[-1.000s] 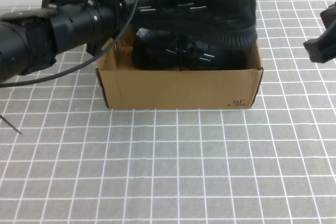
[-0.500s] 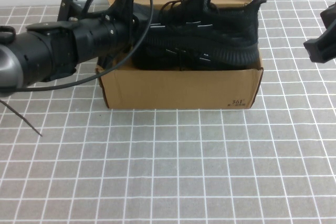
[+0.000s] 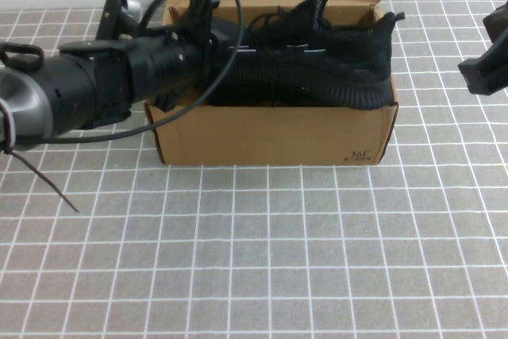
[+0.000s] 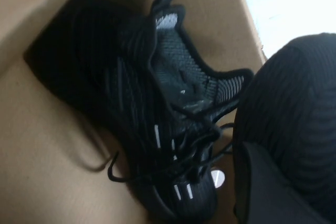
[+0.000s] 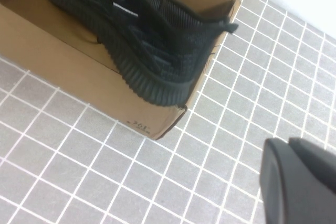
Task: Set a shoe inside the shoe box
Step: Adjust the shoe
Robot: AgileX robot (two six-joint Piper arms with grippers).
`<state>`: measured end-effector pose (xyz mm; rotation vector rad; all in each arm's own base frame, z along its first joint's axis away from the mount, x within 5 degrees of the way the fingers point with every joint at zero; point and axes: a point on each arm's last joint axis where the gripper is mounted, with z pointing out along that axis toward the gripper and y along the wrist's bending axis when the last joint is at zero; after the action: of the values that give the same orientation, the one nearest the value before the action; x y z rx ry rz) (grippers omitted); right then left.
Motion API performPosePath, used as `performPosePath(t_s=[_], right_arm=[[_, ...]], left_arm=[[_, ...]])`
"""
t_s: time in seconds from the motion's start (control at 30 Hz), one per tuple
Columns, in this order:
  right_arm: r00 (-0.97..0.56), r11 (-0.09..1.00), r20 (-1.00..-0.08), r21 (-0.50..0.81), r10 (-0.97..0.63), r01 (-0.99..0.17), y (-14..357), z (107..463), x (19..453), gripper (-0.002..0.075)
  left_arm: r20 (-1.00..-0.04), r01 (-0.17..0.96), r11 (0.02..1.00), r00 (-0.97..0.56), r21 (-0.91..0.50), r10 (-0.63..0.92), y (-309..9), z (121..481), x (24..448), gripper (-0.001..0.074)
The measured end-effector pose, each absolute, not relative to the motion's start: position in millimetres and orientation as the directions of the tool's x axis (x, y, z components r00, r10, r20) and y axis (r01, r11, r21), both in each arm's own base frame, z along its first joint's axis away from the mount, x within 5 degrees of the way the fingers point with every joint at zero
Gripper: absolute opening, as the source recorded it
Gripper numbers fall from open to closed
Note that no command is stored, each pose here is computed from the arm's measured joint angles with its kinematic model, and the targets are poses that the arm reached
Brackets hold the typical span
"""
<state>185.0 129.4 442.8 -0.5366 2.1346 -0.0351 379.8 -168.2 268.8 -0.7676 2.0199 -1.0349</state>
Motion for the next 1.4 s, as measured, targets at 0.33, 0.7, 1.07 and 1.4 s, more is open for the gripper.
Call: performPosePath(t_s=[0.33, 0.7, 1.07, 1.4], right_arm=[[-0.487, 0.900, -0.777, -0.231, -0.400, -0.371, 130, 443, 185, -0.0016], [-0.476, 0.883, -0.765, -0.256, -0.434, -0.393, 149, 430, 203, -0.0016], [-0.434, 0.891, -0.801, -0.255, -0.413, -0.376, 150, 431, 214, -0.0016], [-0.511, 0.928, -0.807, -0.115, -0.296, -0.355, 128, 454, 282, -0.0016]], left_arm=[[-0.365, -0.164, 0.527, -0.552, -0.834, -0.750, -169, 268, 380, 0.0165], [-0.327, -0.228, 0.489, -0.506, -0.842, -0.798, -165, 264, 383, 0.0165], [-0.305, -0.252, 0.471, -0.495, -0.845, -0.813, -165, 260, 384, 0.0165], [-0.296, -0.237, 0.469, -0.520, -0.851, -0.801, -168, 260, 383, 0.0165]])
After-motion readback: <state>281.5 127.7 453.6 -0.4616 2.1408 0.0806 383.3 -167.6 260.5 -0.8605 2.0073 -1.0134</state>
